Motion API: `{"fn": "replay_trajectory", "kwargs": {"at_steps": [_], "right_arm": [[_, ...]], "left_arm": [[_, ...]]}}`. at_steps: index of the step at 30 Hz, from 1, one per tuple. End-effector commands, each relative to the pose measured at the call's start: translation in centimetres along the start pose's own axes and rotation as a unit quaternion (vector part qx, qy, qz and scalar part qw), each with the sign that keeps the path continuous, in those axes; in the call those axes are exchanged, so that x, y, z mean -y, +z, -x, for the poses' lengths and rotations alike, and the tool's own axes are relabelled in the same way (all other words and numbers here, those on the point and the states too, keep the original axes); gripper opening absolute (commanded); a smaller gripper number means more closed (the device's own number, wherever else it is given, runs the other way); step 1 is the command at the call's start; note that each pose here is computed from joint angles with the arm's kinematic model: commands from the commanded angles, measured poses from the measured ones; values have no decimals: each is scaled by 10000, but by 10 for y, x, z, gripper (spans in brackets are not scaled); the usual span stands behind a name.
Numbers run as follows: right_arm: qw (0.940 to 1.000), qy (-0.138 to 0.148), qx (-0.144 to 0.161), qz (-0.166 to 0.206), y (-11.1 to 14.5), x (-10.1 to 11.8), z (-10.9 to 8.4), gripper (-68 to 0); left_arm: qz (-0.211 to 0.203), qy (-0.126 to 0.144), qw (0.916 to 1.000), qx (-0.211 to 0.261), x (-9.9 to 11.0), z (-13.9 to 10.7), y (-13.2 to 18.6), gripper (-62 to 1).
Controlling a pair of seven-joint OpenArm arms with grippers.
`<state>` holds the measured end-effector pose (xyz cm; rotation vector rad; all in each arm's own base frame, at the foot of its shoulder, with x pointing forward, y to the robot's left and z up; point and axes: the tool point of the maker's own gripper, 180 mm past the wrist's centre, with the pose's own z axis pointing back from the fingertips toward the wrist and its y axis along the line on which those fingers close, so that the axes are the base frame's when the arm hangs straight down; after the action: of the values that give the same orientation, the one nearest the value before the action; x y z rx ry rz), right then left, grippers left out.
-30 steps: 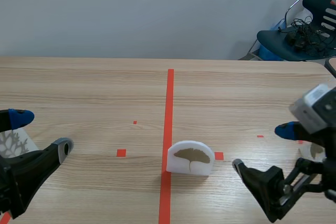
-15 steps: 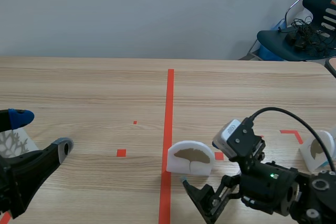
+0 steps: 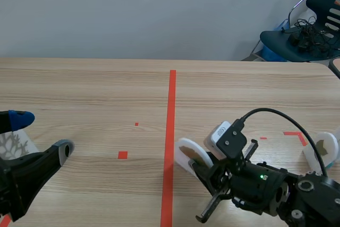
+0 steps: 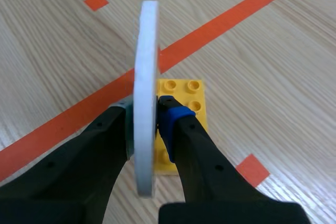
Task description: Do the leaf sorting experiment
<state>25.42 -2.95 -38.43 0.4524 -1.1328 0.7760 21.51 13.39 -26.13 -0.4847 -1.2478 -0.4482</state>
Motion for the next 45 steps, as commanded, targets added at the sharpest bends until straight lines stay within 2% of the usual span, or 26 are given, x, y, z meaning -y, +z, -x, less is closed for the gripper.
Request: {"fn": "replay_trajectory", "kwargs": {"at_steps": [1, 4, 9, 11, 14, 17, 19, 20, 23, 29, 37, 40, 42, 45], "right_arm": [[9994, 105, 259, 186, 6, 15, -19, -649], [9985, 138, 308, 427, 22, 26, -28, -649], [9945, 177, 384, 959, 65, 40, -41, -649], [9916, -134, 411, 1217, 85, 44, -41, -649], [9828, -608, 359, 1708, 114, 54, -28, -649], [9701, -848, 100, 2272, 139, 70, -8, -649], [9614, -1030, 137, 2547, 149, 80, -4, -649], [9584, -1106, 199, 2624, 150, 85, -4, -649], [9555, -1199, 186, 2689, 146, 96, 2, -649], [9454, -1435, 53, 2926, 142, 117, 29, -649], [9191, -1612, 22, 3595, 161, 163, 53, -649], [9176, -1597, 9, 3640, 163, 170, 56, -644], [9180, -1554, 29, 3648, 165, 172, 55, -591], [9176, -1522, 94, 3671, 166, 173, 52, -475]], "left_arm": [[26, -58, 9997, 220, 1, -14, -1, 14], [26, -58, 9997, 220, 1, -14, -1, 14], [26, -58, 9997, 220, 1, -14, -1, 14], [26, -59, 9997, 219, 1, -14, -1, 14], [26, -59, 9997, 221, 1, -14, -1, 14], [26, -59, 9997, 221, 1, -14, -1, 14], [26, -56, 9997, 225, 1, -14, -1, 14], [26, -56, 9997, 225, 1, -14, -1, 14], [26, -56, 9997, 225, 1, -14, -1, 14], [26, -56, 9997, 225, 1, -14, -1, 14], [26, -56, 9997, 225, 1, -14, -1, 14], [26, -56, 9997, 223, 1, -14, -1, 14], [26, -58, 9997, 222, 1, -14, -1, 14], [26, -58, 9997, 222, 1, -14, -1, 14]]}}
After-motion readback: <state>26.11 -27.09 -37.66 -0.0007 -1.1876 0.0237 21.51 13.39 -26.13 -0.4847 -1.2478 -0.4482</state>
